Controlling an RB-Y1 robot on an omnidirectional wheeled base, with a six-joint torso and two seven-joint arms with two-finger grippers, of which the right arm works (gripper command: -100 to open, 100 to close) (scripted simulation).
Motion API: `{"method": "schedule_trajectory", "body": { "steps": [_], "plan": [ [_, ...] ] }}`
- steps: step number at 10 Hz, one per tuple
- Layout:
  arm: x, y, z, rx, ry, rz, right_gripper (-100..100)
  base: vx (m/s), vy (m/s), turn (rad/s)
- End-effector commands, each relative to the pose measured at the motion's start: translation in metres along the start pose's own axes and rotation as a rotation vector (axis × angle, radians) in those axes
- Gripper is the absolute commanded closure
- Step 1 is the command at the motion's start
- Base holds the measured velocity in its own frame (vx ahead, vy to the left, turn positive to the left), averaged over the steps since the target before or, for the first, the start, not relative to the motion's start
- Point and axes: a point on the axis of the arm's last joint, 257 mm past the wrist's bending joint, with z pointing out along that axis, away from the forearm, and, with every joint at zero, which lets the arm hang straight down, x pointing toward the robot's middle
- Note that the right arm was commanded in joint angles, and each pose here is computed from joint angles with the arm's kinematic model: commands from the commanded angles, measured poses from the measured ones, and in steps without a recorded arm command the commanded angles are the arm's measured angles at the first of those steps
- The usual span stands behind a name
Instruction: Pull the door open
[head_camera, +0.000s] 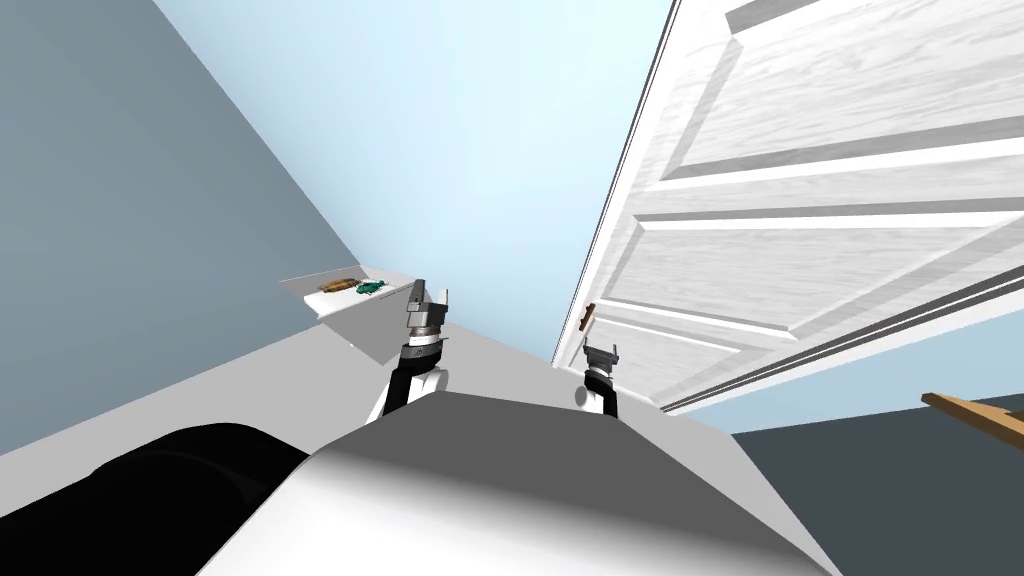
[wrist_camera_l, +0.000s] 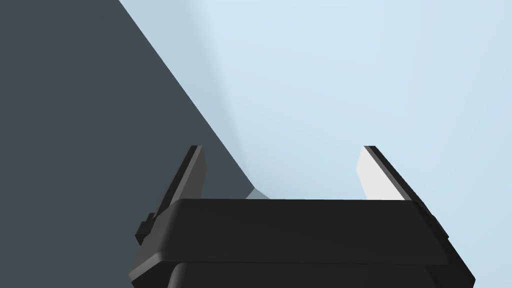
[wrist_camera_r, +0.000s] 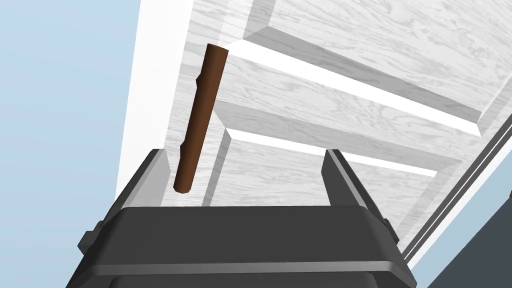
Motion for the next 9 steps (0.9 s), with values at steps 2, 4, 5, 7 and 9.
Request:
{"method": "schedule_trajectory", "body": {
  "steps": [2,4,5,7,9],
  "plan": [
    [-0.019,0.002,-0.0012,-0.018,-0.042,0.059,-100,0.005,-0.087,0.215],
    [-0.026,0.002,-0.0019,-0.026,-0.058,0.082,-100,-0.015,-0.111,0.143],
    [-0.032,0.003,-0.0026,-0.033,-0.073,0.103,-100,-0.027,-0.063,0.103],
    [-0.044,0.005,-0.0045,-0.049,-0.101,0.142,-100,-0.02,-0.101,0.217],
    [-0.055,0.006,-0.0066,-0.065,-0.127,0.179,-100,-0.015,-0.113,0.181]
  ]
}}
